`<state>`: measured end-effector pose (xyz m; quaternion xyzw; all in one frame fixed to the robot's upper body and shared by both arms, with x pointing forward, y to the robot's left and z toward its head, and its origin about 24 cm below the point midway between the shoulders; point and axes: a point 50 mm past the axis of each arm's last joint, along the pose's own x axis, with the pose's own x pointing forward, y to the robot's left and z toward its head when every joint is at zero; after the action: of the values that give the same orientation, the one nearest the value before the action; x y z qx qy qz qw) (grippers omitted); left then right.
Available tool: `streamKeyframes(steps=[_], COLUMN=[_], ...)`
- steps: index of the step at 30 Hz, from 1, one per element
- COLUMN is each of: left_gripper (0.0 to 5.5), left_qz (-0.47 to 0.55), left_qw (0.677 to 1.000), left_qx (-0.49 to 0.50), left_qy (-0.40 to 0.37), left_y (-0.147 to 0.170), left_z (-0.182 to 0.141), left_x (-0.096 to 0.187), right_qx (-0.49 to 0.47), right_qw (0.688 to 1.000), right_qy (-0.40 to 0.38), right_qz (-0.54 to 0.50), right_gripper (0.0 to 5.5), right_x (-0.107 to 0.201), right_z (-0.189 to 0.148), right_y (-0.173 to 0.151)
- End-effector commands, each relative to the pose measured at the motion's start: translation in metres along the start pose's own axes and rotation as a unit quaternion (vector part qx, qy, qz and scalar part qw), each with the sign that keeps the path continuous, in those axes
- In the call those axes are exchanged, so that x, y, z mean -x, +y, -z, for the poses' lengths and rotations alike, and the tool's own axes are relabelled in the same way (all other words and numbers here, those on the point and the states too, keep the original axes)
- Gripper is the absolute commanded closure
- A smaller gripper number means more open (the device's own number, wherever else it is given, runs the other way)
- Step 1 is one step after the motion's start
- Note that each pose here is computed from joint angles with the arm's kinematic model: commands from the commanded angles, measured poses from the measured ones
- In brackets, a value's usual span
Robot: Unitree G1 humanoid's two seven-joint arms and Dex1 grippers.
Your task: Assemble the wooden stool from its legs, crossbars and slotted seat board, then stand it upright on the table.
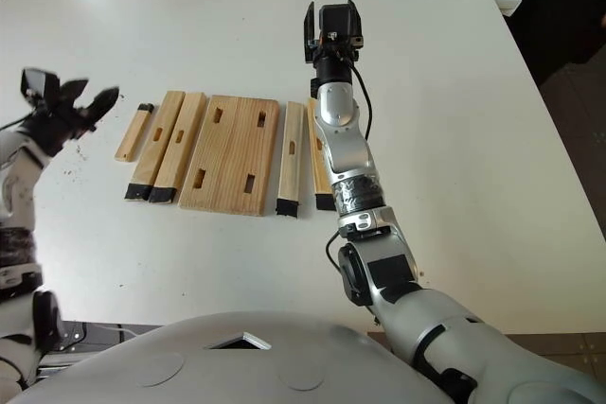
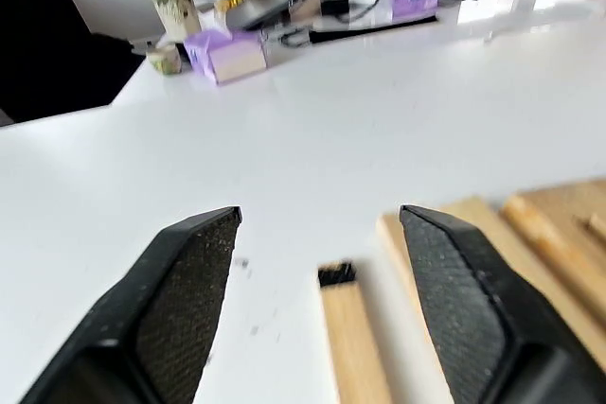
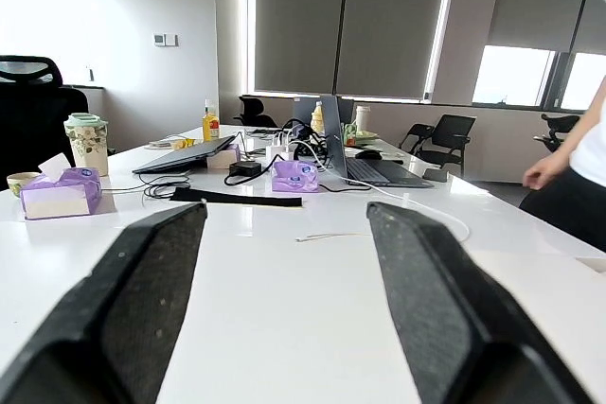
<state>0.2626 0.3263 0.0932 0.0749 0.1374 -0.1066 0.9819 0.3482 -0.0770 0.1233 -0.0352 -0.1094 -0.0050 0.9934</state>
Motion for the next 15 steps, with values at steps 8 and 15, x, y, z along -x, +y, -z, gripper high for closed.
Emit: streamKeyframes(steps=[8, 15], left_gripper=[2.38, 2.38], left_qz=[0.036, 0.048], left_qw=[0.994, 0.992], left_qx=[0.023, 0.021], left_qy=[0.098, 0.116], left_y=[-0.006, -0.014], left_z=[0.048, 0.055], left_x=[0.013, 0.010], right_qx=[0.007, 0.004], right_qw=[1.000, 1.000], right_qy=[0.011, 0.015], right_qz=[0.012, 0.014], right_gripper=[2.38, 2.38], right_x=[0.006, 0.010], right_z=[0.002, 0.004], right_y=[0.000, 0.004])
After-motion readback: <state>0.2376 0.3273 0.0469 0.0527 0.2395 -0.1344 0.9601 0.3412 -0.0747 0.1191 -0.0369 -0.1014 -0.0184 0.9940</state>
